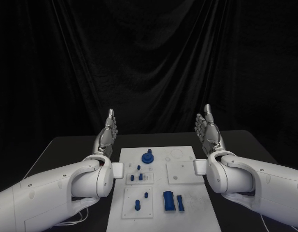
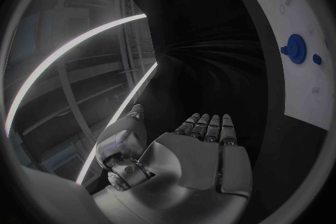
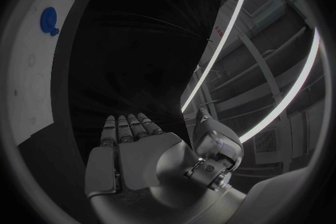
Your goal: Assemble the parts on the task board
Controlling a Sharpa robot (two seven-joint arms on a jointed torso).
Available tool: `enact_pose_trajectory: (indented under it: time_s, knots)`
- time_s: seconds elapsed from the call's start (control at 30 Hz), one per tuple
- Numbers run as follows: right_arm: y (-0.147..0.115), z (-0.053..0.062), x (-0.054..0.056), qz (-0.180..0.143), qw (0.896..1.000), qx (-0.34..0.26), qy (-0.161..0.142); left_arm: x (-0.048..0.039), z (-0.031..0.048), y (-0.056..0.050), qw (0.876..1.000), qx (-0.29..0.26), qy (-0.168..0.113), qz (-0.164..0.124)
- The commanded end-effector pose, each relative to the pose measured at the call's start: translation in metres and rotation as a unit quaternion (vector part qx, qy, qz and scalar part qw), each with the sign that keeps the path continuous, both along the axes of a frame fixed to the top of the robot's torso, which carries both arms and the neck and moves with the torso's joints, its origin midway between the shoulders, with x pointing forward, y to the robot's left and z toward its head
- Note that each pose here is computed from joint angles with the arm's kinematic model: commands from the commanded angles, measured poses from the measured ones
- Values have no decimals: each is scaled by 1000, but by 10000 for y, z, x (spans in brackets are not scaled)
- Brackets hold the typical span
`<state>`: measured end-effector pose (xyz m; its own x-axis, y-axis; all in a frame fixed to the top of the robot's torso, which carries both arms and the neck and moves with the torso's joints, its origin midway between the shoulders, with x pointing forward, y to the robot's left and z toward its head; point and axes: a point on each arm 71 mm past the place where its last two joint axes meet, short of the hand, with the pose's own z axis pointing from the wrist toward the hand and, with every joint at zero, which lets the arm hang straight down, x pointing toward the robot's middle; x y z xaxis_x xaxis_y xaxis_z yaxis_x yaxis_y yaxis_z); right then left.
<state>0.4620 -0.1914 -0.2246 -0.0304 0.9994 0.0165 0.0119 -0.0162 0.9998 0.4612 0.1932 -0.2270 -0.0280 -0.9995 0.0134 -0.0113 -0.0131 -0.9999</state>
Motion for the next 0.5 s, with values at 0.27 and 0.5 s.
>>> enact_pose_trajectory:
  time_s: [0.27,0.5]
  knots:
    - [-10,4,-3,-7,1000,-3,-5,5,28,-7,1000,2,-5,5]
    - [-10,4,-3,-7,1000,-3,-5,5,28,-7,1000,2,-5,5]
